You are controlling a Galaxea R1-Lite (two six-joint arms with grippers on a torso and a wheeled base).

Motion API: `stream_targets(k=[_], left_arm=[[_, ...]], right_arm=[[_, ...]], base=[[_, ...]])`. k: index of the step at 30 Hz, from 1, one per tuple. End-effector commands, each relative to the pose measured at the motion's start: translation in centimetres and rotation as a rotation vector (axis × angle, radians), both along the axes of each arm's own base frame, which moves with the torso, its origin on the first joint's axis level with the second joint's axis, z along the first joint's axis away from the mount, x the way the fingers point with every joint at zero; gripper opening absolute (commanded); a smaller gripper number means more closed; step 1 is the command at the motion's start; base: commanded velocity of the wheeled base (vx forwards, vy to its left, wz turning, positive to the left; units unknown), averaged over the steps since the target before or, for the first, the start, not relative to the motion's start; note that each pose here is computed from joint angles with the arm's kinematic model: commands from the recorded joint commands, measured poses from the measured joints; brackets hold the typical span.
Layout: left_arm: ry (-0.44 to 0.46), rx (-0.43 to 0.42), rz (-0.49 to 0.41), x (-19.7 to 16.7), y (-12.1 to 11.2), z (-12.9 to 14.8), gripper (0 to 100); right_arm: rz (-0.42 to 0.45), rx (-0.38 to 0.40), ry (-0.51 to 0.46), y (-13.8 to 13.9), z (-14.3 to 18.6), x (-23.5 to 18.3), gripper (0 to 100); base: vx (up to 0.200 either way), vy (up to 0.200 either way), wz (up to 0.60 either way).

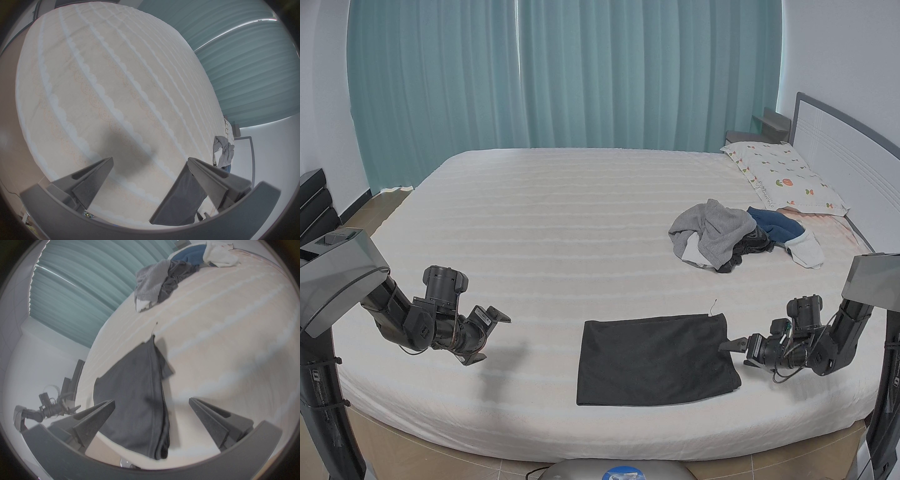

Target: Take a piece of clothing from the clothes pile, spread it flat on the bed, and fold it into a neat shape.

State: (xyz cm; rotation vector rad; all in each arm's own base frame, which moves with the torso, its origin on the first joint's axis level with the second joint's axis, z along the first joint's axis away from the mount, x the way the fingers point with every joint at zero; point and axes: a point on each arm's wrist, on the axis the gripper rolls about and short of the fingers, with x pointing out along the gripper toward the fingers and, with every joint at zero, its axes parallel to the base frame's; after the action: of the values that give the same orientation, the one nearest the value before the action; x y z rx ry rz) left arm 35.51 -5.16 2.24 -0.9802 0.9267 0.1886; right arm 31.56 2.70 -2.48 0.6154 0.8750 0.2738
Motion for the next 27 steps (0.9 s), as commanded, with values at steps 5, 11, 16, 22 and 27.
stream_targets(k=[5,11,16,22,27], left_arm=[[-0.002,0.000,0.002,0.0,0.1,0.1,100],[-0.002,0.000,0.001,0.0,0.0,0.1,100],[-0.002,0.000,0.001,0.0,0.0,0.1,100],[-0.002,0.000,0.001,0.0,0.0,0.1,100],[-0.003,-0.001,0.002,0.0,0.1,0.1,100]], right_arm=[[0.071,-0.008,0.031,1.0,-0.2,-3.5,100],[0.089,-0.034,0.052,1.0,-0.6,-4.3,0],[0.086,-0.051,0.050,0.4,-0.5,-4.8,0],[0.087,-0.059,0.052,0.2,-0.6,-5.0,0],[0.094,-0.068,0.045,0.1,-0.6,-5.2,100]], base=[[0.000,0.000,0.00],[0.000,0.000,0.00],[0.000,0.000,0.00],[0.000,0.000,0.00],[0.000,0.000,0.00]])
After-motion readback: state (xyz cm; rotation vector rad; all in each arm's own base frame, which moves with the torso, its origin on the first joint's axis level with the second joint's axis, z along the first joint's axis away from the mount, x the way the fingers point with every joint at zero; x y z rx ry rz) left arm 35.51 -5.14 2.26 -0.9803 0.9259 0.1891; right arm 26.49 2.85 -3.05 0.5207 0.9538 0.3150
